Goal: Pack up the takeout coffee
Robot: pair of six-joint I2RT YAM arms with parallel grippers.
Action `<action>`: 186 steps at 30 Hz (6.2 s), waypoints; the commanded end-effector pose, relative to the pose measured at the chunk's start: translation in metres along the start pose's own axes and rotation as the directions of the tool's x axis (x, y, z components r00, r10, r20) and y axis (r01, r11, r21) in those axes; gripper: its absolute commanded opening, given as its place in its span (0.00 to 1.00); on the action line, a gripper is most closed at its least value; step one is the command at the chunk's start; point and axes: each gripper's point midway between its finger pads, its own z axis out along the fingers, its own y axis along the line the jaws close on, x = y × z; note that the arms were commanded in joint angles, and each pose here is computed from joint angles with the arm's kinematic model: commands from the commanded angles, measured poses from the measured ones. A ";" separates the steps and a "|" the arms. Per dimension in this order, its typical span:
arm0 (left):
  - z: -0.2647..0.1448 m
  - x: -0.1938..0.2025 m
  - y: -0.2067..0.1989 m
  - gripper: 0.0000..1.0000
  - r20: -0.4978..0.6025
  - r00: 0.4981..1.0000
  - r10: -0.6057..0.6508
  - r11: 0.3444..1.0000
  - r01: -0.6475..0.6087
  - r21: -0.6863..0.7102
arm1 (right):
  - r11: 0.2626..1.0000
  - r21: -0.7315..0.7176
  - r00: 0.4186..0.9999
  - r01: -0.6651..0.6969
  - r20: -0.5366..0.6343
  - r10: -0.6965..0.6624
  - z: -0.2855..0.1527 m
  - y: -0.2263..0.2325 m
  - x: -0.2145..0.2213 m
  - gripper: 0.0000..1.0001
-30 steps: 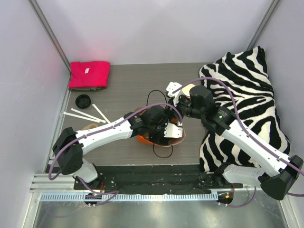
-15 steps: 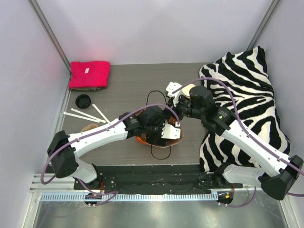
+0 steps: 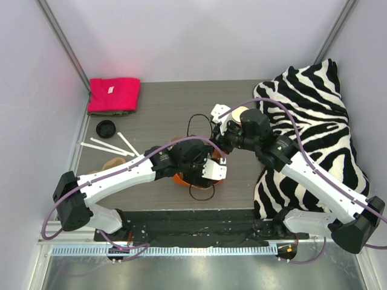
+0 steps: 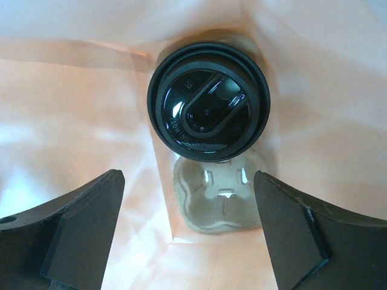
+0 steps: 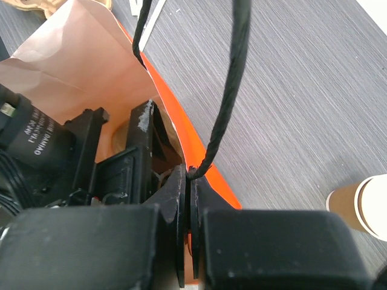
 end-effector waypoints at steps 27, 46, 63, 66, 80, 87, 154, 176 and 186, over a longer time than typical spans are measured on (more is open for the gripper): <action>-0.066 -0.038 0.039 0.80 0.166 0.978 -0.126 0.982 0.147 -0.121 | 0.999 0.018 0.999 0.041 -0.031 -0.040 0.002 -0.007 0.009 0.01; -0.081 -0.043 0.057 0.63 0.216 0.951 -0.219 0.954 0.255 -0.156 | 0.999 0.014 0.998 0.050 -0.030 -0.049 0.004 -0.008 0.009 0.01; -0.141 -0.059 0.087 0.37 0.281 0.912 -0.299 0.892 0.372 -0.257 | 0.999 0.047 0.999 0.008 -0.039 -0.006 0.013 -0.023 0.007 0.01; -0.161 -0.044 0.117 0.31 0.315 0.858 -0.405 0.800 0.500 -0.331 | 0.999 0.052 1.000 0.001 -0.030 0.001 0.018 -0.027 0.002 0.01; -0.198 0.078 0.184 0.00 0.418 0.449 -0.790 0.320 0.883 -0.343 | 0.986 0.096 0.990 -0.139 0.015 0.138 0.061 -0.062 -0.023 0.01; -0.196 0.147 0.179 0.00 0.384 0.242 -0.891 0.110 0.936 -0.334 | 0.961 0.163 0.975 -0.223 0.047 0.218 0.083 -0.085 -0.037 0.01; -0.041 0.404 0.088 0.43 0.372 -0.510 -0.775 -0.621 0.506 -0.599 | 0.919 0.352 0.981 -0.179 0.132 0.141 -0.050 -0.115 -0.069 1.00; -0.063 0.349 0.134 0.00 0.413 -0.527 -0.743 -0.665 0.651 -0.366 | 0.915 0.362 0.979 -0.180 0.158 0.130 -0.062 -0.120 -0.089 1.00; -0.158 0.240 0.181 0.00 0.496 -0.285 -0.820 -0.441 0.867 -0.232 | 0.929 0.329 0.965 -0.168 0.248 0.087 -0.089 -0.111 -0.135 1.00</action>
